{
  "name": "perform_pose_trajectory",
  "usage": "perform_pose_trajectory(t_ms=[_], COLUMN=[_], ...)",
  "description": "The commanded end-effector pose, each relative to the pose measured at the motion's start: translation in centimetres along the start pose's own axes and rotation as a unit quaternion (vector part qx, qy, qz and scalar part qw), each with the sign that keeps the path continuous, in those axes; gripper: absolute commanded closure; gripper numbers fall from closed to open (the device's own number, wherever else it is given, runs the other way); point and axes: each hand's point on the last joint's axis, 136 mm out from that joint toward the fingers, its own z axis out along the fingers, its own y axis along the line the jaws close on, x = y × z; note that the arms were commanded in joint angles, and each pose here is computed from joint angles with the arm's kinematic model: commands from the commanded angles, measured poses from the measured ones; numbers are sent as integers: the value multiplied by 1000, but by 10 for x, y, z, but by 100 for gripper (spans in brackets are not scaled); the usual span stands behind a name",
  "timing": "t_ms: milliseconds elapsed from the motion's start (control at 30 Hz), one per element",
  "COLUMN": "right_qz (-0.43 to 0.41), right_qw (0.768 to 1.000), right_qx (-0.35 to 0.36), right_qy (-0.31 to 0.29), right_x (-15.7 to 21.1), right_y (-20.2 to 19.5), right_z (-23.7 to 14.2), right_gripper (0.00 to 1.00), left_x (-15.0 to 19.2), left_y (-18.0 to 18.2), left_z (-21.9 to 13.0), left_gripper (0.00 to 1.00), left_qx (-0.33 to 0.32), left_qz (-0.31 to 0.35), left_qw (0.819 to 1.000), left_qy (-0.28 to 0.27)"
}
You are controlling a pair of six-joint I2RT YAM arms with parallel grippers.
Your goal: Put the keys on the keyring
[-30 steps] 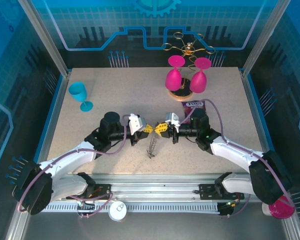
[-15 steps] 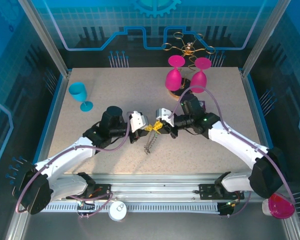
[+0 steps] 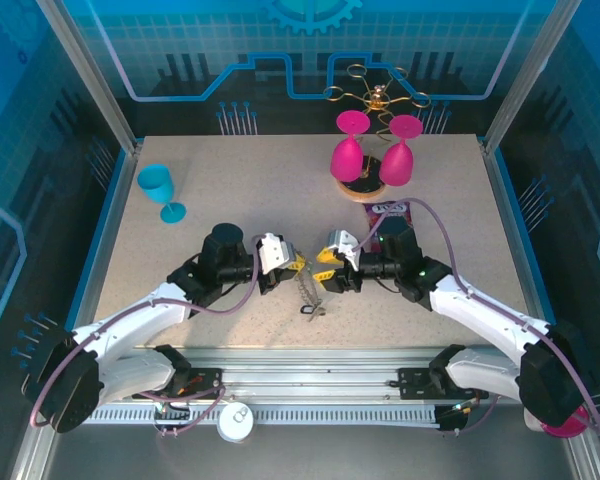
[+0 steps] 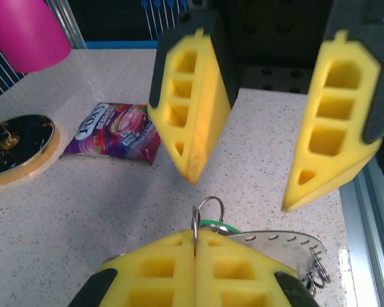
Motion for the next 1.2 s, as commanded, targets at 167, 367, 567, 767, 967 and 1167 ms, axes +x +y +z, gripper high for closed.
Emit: perform_pose_trajectory(t_ms=[167, 367, 567, 767, 967, 1167], right_qz=[19, 22, 28, 59, 53, -1], right_qw=[999, 999, 998, 998, 998, 997], right_qx=[25, 15, -3, 4, -36, -8], right_qy=[-42, -47, -50, -29, -24, -79], right_x=[-23, -27, -26, -10, -15, -33], right_y=[-8, -7, -4, -11, 0, -7], right_z=[1, 4, 8, 14, 18, -1], right_gripper=[66, 80, 96, 100, 98, 62], left_x=[-31, -31, -33, -43, -51, -47], left_y=[-1, -2, -1, 0, -1, -3], left_z=[-8, -8, -8, -11, -12, -9], left_gripper=[100, 100, 100, 100, 100, 100], left_qx=[-9, -7, -8, -16, -13, -5], left_qz=[45, 47, 47, 46, 39, 32], left_qw=[997, 997, 997, 995, 992, 993], left_qy=[-59, -59, -62, -91, -119, -113])
